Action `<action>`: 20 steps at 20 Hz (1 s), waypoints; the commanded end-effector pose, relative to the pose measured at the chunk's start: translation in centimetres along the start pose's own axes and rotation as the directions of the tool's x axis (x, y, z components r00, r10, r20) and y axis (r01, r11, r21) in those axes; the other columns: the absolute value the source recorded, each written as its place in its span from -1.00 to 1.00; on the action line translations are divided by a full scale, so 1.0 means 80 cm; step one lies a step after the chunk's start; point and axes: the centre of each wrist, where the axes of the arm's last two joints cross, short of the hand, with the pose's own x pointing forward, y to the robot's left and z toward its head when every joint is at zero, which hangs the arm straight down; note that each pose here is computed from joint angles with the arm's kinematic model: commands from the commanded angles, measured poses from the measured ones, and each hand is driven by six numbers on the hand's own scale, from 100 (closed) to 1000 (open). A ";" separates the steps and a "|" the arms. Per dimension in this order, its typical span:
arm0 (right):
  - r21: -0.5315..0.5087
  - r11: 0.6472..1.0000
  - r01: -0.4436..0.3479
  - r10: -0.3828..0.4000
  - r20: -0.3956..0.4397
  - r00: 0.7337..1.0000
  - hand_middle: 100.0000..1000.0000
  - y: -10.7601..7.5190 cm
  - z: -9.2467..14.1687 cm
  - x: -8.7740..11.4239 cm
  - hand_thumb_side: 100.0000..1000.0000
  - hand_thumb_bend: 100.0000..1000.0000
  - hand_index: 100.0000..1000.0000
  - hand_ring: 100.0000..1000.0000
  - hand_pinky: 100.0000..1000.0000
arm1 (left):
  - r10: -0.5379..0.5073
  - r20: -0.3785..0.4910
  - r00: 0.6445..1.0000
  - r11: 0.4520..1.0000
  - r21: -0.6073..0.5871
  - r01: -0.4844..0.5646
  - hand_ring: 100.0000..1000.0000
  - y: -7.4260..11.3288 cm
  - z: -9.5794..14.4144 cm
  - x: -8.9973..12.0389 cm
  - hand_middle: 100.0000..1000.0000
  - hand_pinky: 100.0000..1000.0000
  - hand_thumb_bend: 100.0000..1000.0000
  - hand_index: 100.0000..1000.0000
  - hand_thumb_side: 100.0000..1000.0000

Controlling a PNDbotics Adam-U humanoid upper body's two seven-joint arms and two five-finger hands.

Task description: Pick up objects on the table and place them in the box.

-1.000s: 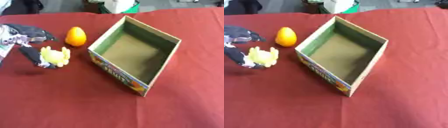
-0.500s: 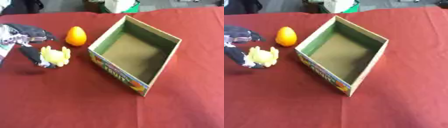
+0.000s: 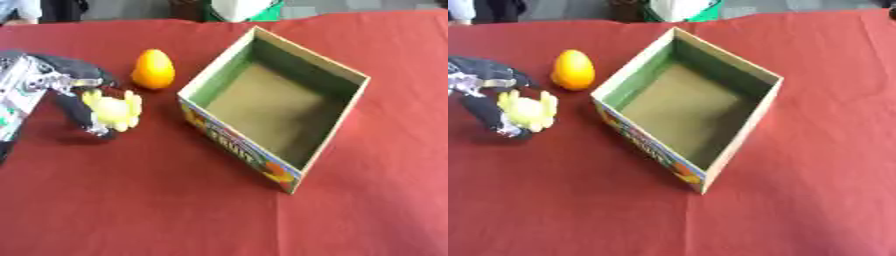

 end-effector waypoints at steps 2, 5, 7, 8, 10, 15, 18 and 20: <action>0.022 1.000 -0.014 0.013 0.035 0.999 0.48 0.000 -0.010 0.008 1.00 -1.00 0.84 0.86 0.32 | -0.007 -0.032 0.999 1.000 0.014 0.008 0.74 0.010 0.007 -0.011 0.80 0.63 0.03 1.00 0.02; 0.022 1.000 -0.013 0.012 0.037 0.999 0.48 0.001 -0.010 0.008 1.00 -1.00 0.84 0.86 0.32 | -0.014 -0.041 0.999 1.000 0.000 0.014 0.72 0.008 0.003 -0.012 0.77 0.61 0.01 0.98 -0.01; 0.022 1.000 -0.012 0.011 0.039 0.999 0.48 0.001 -0.011 0.008 1.00 -1.00 0.84 0.86 0.32 | -0.016 -0.045 0.999 1.000 -0.006 0.016 0.70 0.007 0.001 -0.012 0.74 0.59 -0.12 0.96 -0.06; 0.022 1.000 -0.012 0.011 0.039 0.999 0.48 0.001 -0.011 0.008 1.00 -1.00 0.84 0.86 0.32 | -0.015 -0.045 0.999 1.000 -0.006 0.015 0.69 0.007 0.001 -0.013 0.73 0.58 -0.18 0.94 -0.08; 0.021 1.000 -0.011 0.010 0.038 0.999 0.47 0.001 -0.010 0.008 1.00 -1.00 0.84 0.86 0.32 | -0.011 -0.040 0.999 1.000 0.001 0.011 0.64 0.008 0.001 -0.012 0.66 0.54 -0.34 0.87 -0.15; 0.020 1.000 -0.009 0.008 0.034 0.999 0.47 0.001 -0.010 0.007 1.00 -1.00 0.84 0.87 0.32 | 0.010 -0.030 1.000 0.999 0.038 -0.008 0.44 0.008 0.002 -0.012 0.41 0.33 -0.69 0.62 -0.38; 0.019 1.000 -0.010 0.009 0.032 0.999 0.47 0.001 -0.009 0.007 1.00 -1.00 0.84 0.87 0.32 | 0.023 -0.031 0.999 0.998 0.058 -0.021 0.34 0.008 0.002 -0.012 0.29 0.26 -0.90 0.50 -0.52; 0.017 1.000 -0.010 0.010 0.031 0.999 0.47 0.001 -0.008 0.007 1.00 -1.00 0.84 0.87 0.32 | 0.028 -0.040 0.999 0.996 0.084 -0.024 0.24 0.009 0.003 -0.012 0.18 0.18 -1.00 0.41 -0.63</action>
